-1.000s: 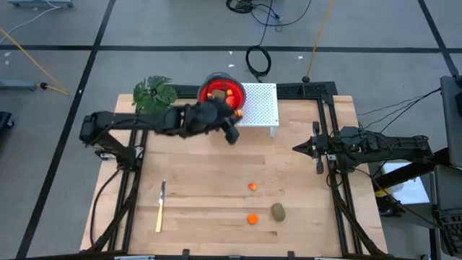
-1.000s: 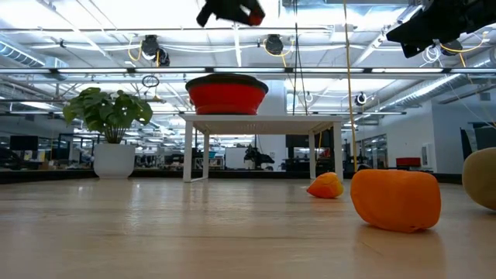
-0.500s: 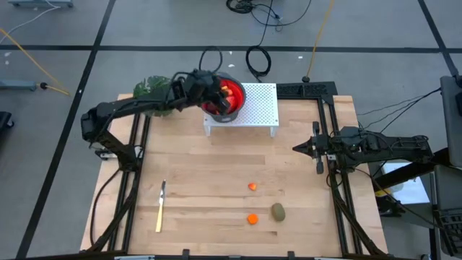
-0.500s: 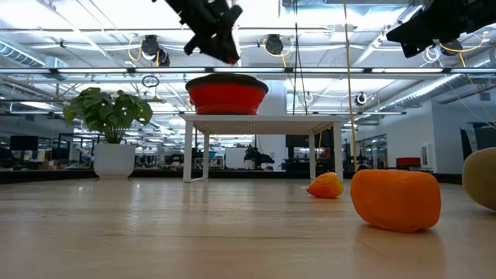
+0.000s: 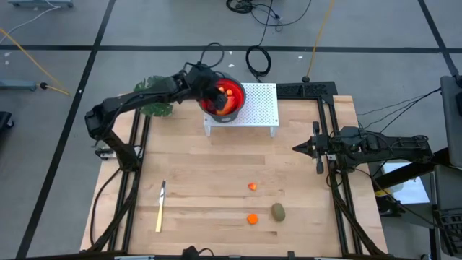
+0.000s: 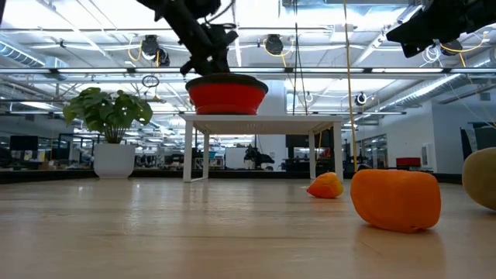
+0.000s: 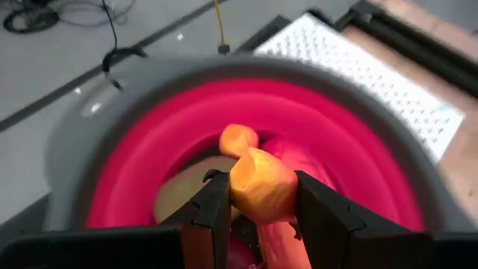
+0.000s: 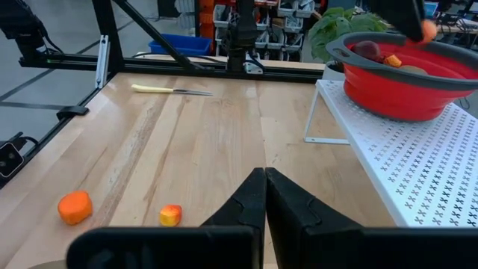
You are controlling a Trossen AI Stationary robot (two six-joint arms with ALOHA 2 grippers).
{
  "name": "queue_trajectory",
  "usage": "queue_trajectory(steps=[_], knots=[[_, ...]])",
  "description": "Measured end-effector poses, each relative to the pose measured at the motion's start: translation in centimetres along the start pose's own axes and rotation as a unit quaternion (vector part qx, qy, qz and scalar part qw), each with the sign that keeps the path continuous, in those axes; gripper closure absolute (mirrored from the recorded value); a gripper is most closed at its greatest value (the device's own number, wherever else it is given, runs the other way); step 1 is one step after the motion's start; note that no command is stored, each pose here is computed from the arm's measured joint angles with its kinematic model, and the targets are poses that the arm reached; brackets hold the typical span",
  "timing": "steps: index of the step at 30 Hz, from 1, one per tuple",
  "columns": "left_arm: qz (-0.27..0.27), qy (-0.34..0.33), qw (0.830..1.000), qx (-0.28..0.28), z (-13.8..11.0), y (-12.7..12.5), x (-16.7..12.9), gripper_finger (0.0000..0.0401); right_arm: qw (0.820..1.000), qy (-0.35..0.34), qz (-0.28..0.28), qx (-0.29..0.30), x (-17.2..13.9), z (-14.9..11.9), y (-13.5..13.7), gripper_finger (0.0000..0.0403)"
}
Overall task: Pick & Place Fruit
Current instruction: Put the pear into the red strainer bowl on the shelf
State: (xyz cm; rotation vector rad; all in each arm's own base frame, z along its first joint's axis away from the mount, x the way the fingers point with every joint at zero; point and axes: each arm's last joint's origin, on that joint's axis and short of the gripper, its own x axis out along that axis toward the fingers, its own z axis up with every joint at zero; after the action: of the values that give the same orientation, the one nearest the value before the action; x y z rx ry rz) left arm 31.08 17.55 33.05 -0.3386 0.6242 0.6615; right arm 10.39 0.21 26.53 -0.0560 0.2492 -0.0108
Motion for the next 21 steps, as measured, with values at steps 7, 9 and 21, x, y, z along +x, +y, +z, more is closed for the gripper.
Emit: queue_trajectory(steps=[7,9,21], knots=[[0.002,0.02,1.0,0.004,-0.48,-0.04,1.19,0.0281,1.0,0.0,0.0,0.0,0.0,0.0,0.0,0.0399],[0.002,0.022,1.0,0.006,-0.52,-0.03,1.19,0.0281,1.0,0.0,0.0,0.0,0.0,0.0,0.0,0.0399],[0.007,0.045,0.999,0.001,-0.96,0.07,1.16,0.0281,1.0,0.0,0.0,0.0,0.0,0.0,0.0,0.0399]])
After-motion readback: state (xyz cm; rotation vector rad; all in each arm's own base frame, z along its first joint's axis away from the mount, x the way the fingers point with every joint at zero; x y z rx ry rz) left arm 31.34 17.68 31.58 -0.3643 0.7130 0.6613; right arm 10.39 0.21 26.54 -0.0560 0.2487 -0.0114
